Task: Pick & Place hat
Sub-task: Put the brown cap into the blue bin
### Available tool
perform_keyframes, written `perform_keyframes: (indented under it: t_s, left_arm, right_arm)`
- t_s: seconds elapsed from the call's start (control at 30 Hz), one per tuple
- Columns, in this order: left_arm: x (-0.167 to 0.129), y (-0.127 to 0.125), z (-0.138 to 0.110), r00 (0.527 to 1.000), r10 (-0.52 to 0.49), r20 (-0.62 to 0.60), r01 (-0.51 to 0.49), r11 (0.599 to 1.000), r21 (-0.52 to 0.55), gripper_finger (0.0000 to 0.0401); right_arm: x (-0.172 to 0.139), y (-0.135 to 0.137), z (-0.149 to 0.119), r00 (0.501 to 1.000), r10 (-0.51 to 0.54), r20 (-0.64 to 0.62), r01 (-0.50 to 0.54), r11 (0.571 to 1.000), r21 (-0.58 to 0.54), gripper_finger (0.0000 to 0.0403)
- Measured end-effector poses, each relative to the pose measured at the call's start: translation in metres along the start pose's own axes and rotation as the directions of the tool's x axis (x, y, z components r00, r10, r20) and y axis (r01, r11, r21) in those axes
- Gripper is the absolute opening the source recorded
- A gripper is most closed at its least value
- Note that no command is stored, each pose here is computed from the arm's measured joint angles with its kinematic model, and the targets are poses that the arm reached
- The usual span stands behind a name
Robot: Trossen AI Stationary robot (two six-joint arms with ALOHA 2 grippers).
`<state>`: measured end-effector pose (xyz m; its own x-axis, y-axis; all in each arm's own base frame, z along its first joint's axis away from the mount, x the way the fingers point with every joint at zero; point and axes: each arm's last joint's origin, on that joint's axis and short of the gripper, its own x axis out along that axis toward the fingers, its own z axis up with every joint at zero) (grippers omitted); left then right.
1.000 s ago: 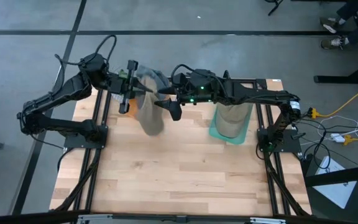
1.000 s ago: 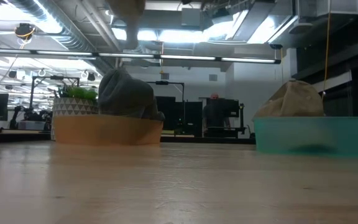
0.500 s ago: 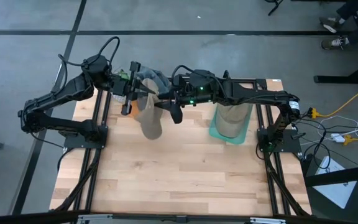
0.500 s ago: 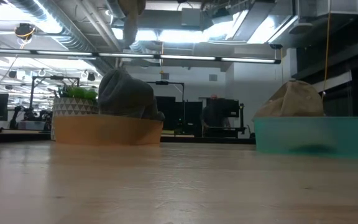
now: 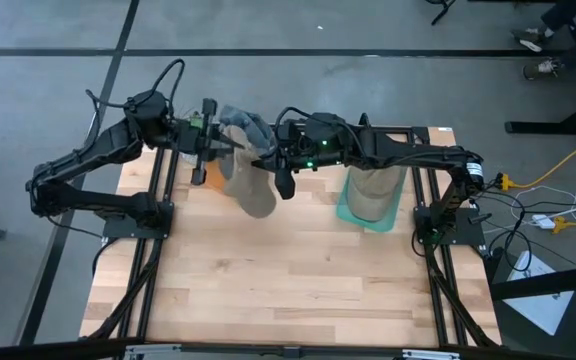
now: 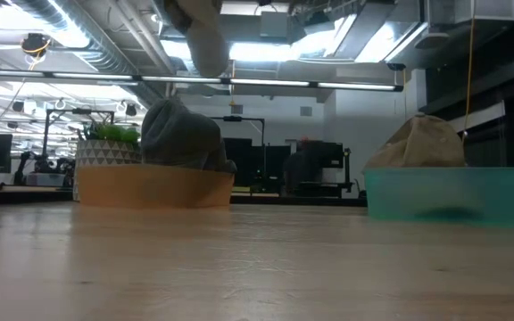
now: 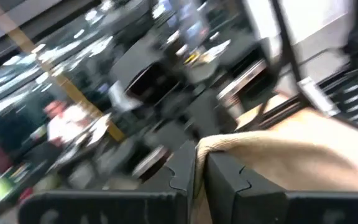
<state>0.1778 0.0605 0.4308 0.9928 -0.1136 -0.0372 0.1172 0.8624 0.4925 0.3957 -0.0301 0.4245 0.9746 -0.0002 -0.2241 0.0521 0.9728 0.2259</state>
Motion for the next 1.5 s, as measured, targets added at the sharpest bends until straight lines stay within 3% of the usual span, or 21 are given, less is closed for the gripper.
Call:
perform_keyframes:
  t_s: [0.17, 0.43, 0.53, 0.63, 0.83, 1.0, 1.17, 1.5]
  left_arm:
    - [-0.016, -0.004, 0.0, 0.981, 0.136, -0.138, -0.139, 0.99, -0.012, 0.0052]
    - [-0.033, -0.007, 0.007, 0.959, 0.23, -0.166, -0.245, 0.966, -0.078, 0.0132]
    - [-0.037, -0.006, 0.008, 0.931, 0.307, -0.197, -0.34, 0.925, -0.167, 0.0164]
    - [-0.036, -0.004, 0.006, 0.902, 0.361, -0.236, -0.423, 0.847, -0.321, 0.0188]
    - [-0.016, 0.001, -0.007, 0.914, 0.297, -0.276, -0.406, 0.671, -0.62, 0.0207]
    - [0.007, 0.005, -0.021, 0.936, 0.207, -0.285, -0.352, 0.58, -0.734, 0.0208]
    - [0.023, 0.007, -0.032, 0.938, 0.162, -0.306, -0.344, 0.544, -0.765, 0.0208]
    - [0.051, -0.003, -0.047, 0.936, 0.057, -0.348, -0.321, 0.546, -0.774, 0.021]
  right_arm:
    - [-0.003, 0.0, -0.001, 1.0, -0.013, -0.018, 0.013, 1.0, 0.01, 0.0011]
    - [-0.009, -0.002, -0.002, 0.995, -0.092, -0.046, 0.093, 0.995, 0.022, 0.0006]
    - [-0.009, -0.002, -0.005, 0.986, -0.15, -0.07, 0.151, 0.989, 0.011, 0.0007]
    - [-0.01, -0.002, -0.01, 0.97, -0.22, -0.105, 0.22, 0.975, -0.012, 0.0007]
    - [-0.012, -0.003, -0.016, 0.922, -0.366, -0.123, 0.359, 0.93, -0.082, 0.0007]
    - [-0.012, -0.003, -0.018, 0.913, -0.382, -0.144, 0.369, 0.923, -0.11, 0.0007]
    - [-0.01, -0.004, -0.023, 0.904, -0.39, -0.178, 0.37, 0.919, -0.133, 0.0008]
    - [-0.008, -0.006, -0.025, 0.889, -0.421, -0.179, 0.404, 0.906, -0.125, 0.0008]
